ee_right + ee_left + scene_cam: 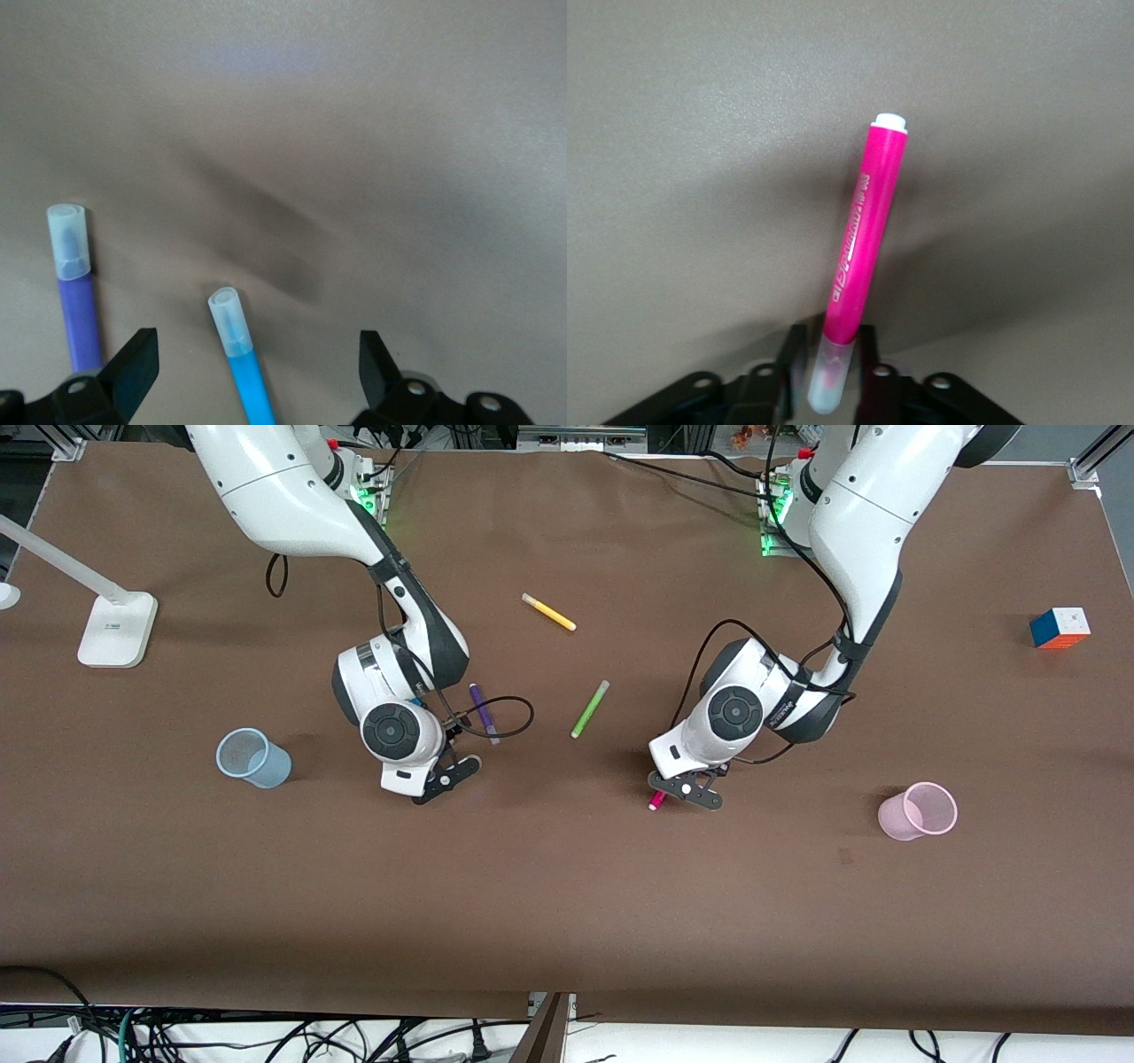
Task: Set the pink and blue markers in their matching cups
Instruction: 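Carry the pink marker to the pink cup while the right gripper carries blue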
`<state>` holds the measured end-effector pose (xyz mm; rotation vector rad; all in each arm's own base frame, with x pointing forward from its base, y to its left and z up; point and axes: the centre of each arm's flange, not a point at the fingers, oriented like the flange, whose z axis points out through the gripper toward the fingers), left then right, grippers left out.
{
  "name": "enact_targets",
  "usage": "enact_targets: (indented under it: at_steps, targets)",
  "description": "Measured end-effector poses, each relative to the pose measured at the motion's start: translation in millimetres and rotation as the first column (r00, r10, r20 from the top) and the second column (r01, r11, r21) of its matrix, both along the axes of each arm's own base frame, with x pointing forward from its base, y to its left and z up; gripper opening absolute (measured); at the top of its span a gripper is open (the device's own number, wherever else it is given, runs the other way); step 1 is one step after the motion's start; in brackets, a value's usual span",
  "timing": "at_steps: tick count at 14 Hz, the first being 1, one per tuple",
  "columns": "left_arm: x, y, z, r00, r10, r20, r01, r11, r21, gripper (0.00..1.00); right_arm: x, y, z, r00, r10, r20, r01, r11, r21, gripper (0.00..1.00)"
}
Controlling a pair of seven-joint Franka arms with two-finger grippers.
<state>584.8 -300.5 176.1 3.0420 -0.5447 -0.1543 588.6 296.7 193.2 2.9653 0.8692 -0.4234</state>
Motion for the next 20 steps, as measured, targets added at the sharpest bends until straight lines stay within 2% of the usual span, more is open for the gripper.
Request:
enact_targets:
  at_steps: [1, 3, 5, 7, 8, 12, 13, 14, 15, 16, 19, 20]
  targets:
    - [0.2, 0.2, 0.0, 1.000, 0.000, 0.001, 0.000, 1.000, 0.000, 0.18, -2.0, 0.7, -3.1, 1.000, 0.002, 0.004, -0.002, 1.000, 0.002, 1.00]
    - [1.1, 1.3, 0.4, 1.000, 0.003, 0.002, -0.003, 1.000, 0.000, 0.18, -6.9, 2.8, -8.2, 1.000, 0.008, 0.002, -0.008, 1.000, 0.001, 1.00]
    - [6.1, 8.3, 8.4, 1.000, 0.013, -0.009, -0.013, 1.000, 0.014, 0.18, -9.3, 4.0, -10.2, 1.000, 0.011, -0.001, -0.011, 1.000, -0.001, 0.96]
    - [16.2, 24.9, 46.4, 0.998, 0.009, -0.061, -0.005, 0.998, 0.061, 0.18, -11.4, 5.3, -11.8, 1.000, 0.015, -0.004, -0.015, 1.000, -0.002, 0.72]
    - [22.3, 38.3, 77.8, 0.995, -0.009, -0.095, 0.017, 0.996, 0.087, 0.18, -12.9, 6.6, -12.7, 1.000, 0.018, -0.005, -0.018, 1.000, -0.003, 0.68]
    - [41.7, 123.6, 192.4, 0.963, -0.101, -0.250, 0.138, 0.981, 0.137, 0.18, -17.9, 10.8, -16.4, 1.000, 0.028, -0.011, -0.028, 1.000, -0.006, 0.68]
    - [47.9, 153.8, 207.7, 0.952, -0.129, -0.278, 0.177, 0.972, 0.155, 0.18, -18.9, 11.8, -17.7, 0.999, 0.030, -0.011, -0.030, 1.000, -0.007, 0.64]
    - [54.4, 184.1, 217.2, 0.942, -0.161, -0.295, 0.221, 0.958, 0.181, 0.18, -19.7, 12.9, -18.9, 0.999, 0.032, -0.010, -0.032, 0.999, -0.006, 0.64]
    - [60.3, 212.1, 222.4, 0.929, -0.201, -0.310, 0.273, 0.939, 0.209, 0.18, -20.4, 13.8, -19.6, 0.999, 0.034, -0.010, -0.034, 0.999, -0.006, 0.59]
    - [65.2, 237.1, 224.1, 0.910, -0.249, -0.332, 0.336, 0.912, 0.236, 0.18, -20.9, 14.6, -20.1, 0.999, 0.035, -0.010, -0.035, 0.999, -0.006, 0.46]
    - [76.4, 279.5, 214.1, 0.821, -0.370, -0.435, 0.527, 0.785, 0.326, 0.18, -20.6, 14.7, -19.8, 0.999, 0.036, -0.007, -0.036, 0.999, -0.006, 0.16]
    - [80.1, 284.7, 208.6, 0.787, -0.392, -0.476, 0.581, 0.730, 0.360, 0.18, -19.6, 14.7, -19.0, 0.999, 0.036, -0.003, -0.036, 0.999, -0.004, 0.16]
